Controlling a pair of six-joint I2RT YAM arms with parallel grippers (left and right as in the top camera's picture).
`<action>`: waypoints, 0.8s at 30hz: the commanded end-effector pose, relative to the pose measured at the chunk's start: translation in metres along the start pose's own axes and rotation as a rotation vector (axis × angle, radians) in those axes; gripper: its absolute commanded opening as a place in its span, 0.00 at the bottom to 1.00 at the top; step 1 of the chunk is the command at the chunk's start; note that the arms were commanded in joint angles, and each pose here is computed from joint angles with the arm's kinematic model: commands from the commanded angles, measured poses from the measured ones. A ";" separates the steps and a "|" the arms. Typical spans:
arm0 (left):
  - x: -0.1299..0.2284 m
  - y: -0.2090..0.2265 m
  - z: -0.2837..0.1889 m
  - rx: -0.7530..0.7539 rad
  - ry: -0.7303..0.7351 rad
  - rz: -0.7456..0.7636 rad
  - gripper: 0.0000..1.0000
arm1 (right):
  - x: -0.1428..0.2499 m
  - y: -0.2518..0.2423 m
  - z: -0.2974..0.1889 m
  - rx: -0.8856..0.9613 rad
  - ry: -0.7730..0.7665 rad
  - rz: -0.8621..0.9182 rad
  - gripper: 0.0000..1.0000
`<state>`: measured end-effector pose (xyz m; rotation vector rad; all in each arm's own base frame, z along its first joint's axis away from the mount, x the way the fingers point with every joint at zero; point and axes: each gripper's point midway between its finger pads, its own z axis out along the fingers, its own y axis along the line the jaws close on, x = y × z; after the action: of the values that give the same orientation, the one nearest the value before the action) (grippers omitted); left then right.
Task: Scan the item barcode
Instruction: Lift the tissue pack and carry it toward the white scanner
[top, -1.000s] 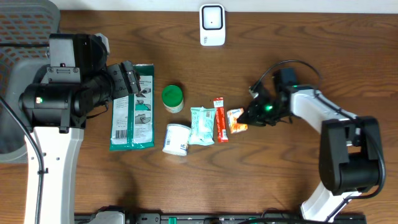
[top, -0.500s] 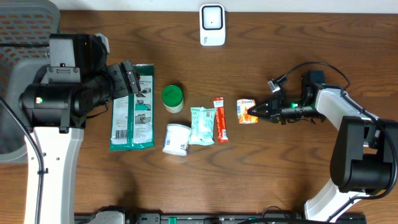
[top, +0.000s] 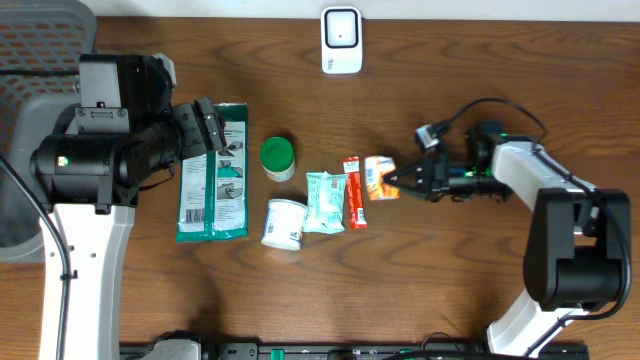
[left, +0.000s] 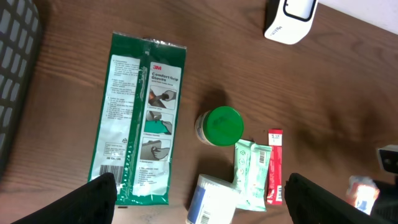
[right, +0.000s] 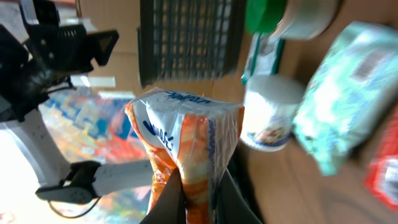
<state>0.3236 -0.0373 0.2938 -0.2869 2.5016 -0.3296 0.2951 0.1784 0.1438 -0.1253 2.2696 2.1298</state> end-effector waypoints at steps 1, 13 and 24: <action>0.001 0.001 0.000 -0.006 0.001 0.000 0.86 | 0.008 0.022 0.018 -0.061 0.047 -0.049 0.01; 0.001 0.001 0.000 -0.006 0.001 0.000 0.86 | 0.043 0.124 0.032 -0.085 0.117 -0.321 0.01; 0.001 0.001 0.000 -0.006 0.001 0.000 0.86 | 0.053 0.165 0.026 -0.090 0.103 -0.438 0.01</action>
<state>0.3236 -0.0373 0.2938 -0.2869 2.5016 -0.3296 0.2262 0.2145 0.2923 -0.7212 1.9524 1.9809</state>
